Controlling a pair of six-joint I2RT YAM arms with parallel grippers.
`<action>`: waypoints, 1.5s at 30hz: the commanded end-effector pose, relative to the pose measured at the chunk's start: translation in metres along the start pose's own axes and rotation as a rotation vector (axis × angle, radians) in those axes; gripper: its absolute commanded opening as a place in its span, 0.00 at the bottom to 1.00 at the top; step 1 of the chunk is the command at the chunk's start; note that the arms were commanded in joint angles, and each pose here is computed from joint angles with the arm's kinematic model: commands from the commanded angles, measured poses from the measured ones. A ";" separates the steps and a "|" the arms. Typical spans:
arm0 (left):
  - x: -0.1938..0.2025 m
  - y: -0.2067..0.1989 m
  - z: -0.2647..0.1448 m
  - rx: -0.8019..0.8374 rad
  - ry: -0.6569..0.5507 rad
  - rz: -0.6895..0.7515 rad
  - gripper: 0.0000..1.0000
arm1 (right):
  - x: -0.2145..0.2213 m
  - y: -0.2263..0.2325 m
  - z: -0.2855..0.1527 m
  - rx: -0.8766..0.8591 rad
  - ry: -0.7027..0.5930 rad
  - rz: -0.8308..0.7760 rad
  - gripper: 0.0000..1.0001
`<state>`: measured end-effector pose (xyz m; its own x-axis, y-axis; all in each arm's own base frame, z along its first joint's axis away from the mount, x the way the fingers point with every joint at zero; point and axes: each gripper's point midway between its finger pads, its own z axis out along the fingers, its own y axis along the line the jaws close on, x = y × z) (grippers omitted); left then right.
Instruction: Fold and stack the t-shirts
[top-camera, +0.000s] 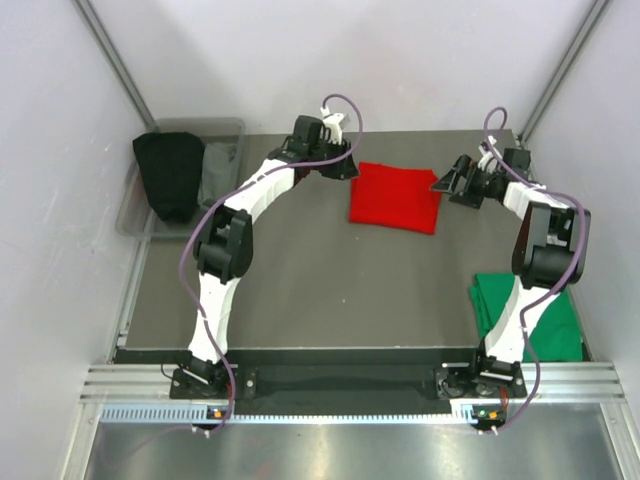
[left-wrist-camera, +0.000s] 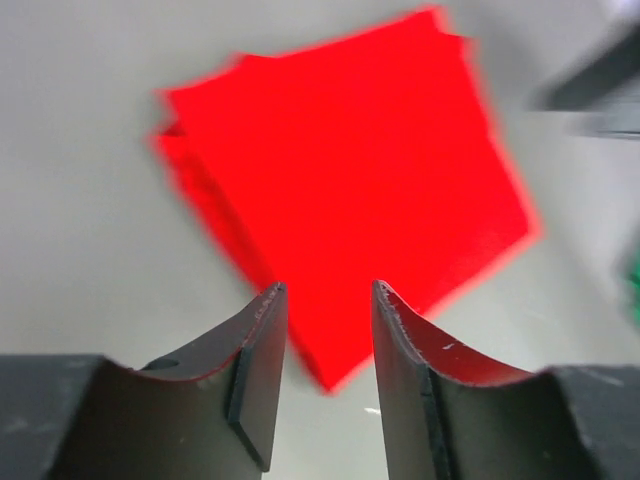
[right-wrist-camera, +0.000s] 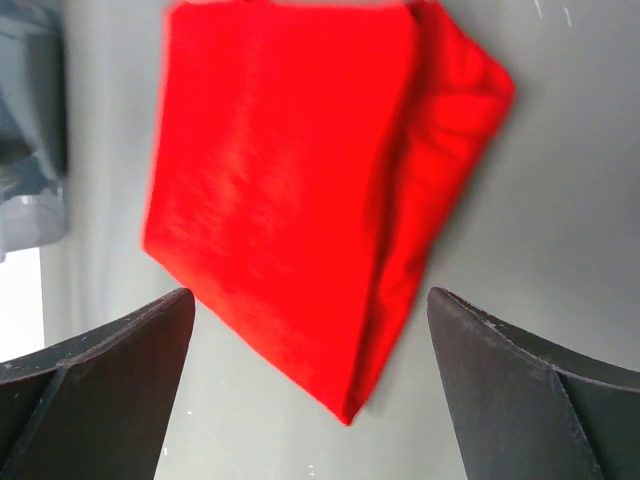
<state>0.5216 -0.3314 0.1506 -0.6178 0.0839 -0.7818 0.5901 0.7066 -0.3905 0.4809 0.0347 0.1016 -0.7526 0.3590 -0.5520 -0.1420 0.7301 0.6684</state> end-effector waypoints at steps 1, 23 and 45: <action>-0.007 -0.046 -0.010 0.272 -0.002 -0.107 0.42 | 0.017 -0.024 0.007 0.039 0.051 0.043 1.00; 0.066 -0.023 0.057 0.390 0.145 -0.394 0.34 | 0.058 -0.050 0.066 -0.014 0.198 0.261 1.00; 0.076 -0.019 0.064 0.372 0.161 -0.390 0.32 | 0.058 -0.043 0.074 0.055 0.306 0.239 0.88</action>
<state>0.4889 -0.3784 0.0553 -0.9100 -0.0107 -0.4145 0.3674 0.4424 -0.8181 0.5154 0.0666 0.0555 -0.8771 0.3633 -0.3143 -0.0337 0.6061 0.7947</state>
